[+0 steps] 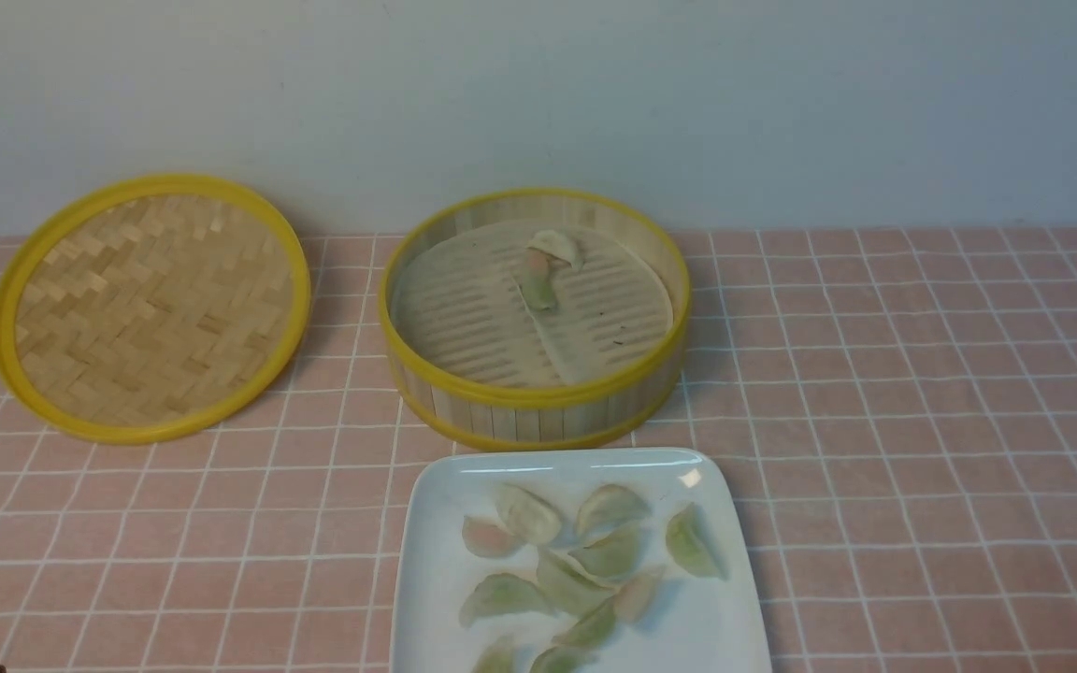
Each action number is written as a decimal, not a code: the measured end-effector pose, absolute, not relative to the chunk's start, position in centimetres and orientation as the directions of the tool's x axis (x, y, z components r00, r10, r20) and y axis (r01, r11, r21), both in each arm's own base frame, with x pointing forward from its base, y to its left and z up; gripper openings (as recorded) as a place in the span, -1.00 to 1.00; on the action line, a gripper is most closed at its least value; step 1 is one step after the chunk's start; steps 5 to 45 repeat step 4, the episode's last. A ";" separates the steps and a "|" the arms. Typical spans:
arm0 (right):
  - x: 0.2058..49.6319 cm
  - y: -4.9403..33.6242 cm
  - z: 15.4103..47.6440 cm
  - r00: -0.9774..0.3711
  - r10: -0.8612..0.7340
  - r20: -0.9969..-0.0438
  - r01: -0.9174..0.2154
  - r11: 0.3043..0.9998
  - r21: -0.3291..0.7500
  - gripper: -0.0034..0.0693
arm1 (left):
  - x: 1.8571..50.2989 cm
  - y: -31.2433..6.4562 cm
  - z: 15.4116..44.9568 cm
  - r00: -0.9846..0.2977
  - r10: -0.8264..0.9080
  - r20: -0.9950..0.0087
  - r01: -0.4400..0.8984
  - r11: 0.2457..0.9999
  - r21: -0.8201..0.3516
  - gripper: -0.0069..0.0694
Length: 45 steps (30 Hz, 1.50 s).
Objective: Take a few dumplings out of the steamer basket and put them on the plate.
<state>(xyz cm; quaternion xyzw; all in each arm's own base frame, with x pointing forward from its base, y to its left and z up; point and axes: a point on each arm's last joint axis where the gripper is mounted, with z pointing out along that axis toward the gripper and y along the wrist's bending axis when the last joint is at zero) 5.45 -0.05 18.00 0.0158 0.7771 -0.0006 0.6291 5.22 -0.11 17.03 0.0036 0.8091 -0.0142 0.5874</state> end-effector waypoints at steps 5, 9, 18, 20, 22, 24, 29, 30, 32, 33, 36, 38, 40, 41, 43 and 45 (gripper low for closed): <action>5.5 0.0 18.0 -0.208 0.025 -0.978 0.025 0.999 0.020 -0.93 | 5.2 -0.1 17.0 -0.310 -0.011 -0.951 0.023 1.000 -0.019 -0.83; 5.5 0.0 18.0 -0.208 0.025 -0.978 0.025 0.999 0.020 -0.93 | 5.2 -0.1 17.0 -0.310 -0.011 -0.951 0.023 1.000 -0.019 -0.83; 5.5 0.0 18.0 -0.208 0.025 -0.978 0.025 0.999 0.020 -0.93 | 5.2 -0.1 17.0 -0.310 -0.011 -0.951 0.023 1.000 -0.019 -0.83; 5.5 0.0 18.0 -0.208 0.025 -0.978 0.025 0.999 0.020 -0.93 | 5.2 -0.1 17.0 -0.310 -0.011 -0.951 0.023 1.000 -0.019 -0.83; 5.5 0.0 18.0 -0.208 0.025 -0.978 0.025 0.999 0.020 -0.93 | 5.2 -0.1 17.0 -0.310 -0.011 -0.951 0.023 1.000 -0.019 -0.83; 5.5 0.0 18.0 -0.208 0.025 -0.978 0.025 0.999 0.020 -0.93 | 5.2 -0.1 17.0 -0.310 -0.011 -0.951 0.023 1.000 -0.019 -0.83; 5.5 0.0 18.0 -0.208 0.025 -0.978 0.025 0.999 0.020 -0.93 | 5.2 -0.1 17.0 -0.310 -0.011 -0.951 0.023 1.000 -0.019 -0.83; 5.5 0.0 18.0 -0.208 0.025 -0.978 0.025 0.999 0.020 -0.93 | 5.2 -0.1 17.0 -0.310 -0.011 -0.951 0.023 1.000 -0.019 -0.83; 5.5 0.0 18.0 -0.208 0.025 -0.978 0.025 0.999 0.020 -0.93 | 5.2 -0.1 17.0 -0.310 -0.011 -0.951 0.023 1.000 -0.019 -0.83; 5.5 0.0 18.0 -0.208 0.025 -0.978 0.025 0.999 0.020 -0.93 | 5.2 -0.1 17.0 -0.310 -0.011 -0.951 0.023 1.000 -0.019 -0.83; 5.5 0.0 18.0 -0.208 0.025 -0.978 0.025 0.999 0.020 -0.93 | 5.2 -0.1 17.0 -0.310 -0.011 -0.951 0.023 1.000 -0.019 -0.83; 5.5 0.0 18.0 -0.208 0.025 -0.978 0.025 0.999 0.020 -0.93 | 5.2 -0.1 17.0 -0.310 -0.011 -0.951 0.023 1.000 -0.019 -0.83; 5.5 0.0 18.0 -0.208 0.025 -0.978 0.025 0.999 0.020 -0.93 | 5.2 -0.1 17.0 -0.310 -0.011 -0.951 0.023 1.000 -0.019 -0.83; 5.5 0.0 18.0 -0.208 0.025 -0.978 0.025 0.999 0.020 -0.93 | 5.2 -0.1 17.0 -0.310 -0.011 -0.951 0.023 1.000 -0.019 -0.83; 5.5 0.0 18.0 -0.208 0.025 -0.978 0.025 0.999 0.020 -0.93 | 5.2 -0.1 17.0 -0.310 -0.011 -0.951 0.023 1.000 -0.019 -0.83; 5.5 0.0 18.0 -0.208 0.025 -0.978 0.025 0.999 0.020 -0.93 | 5.2 -0.1 17.0 -0.310 -0.011 -0.951 0.023 1.000 -0.019 -0.83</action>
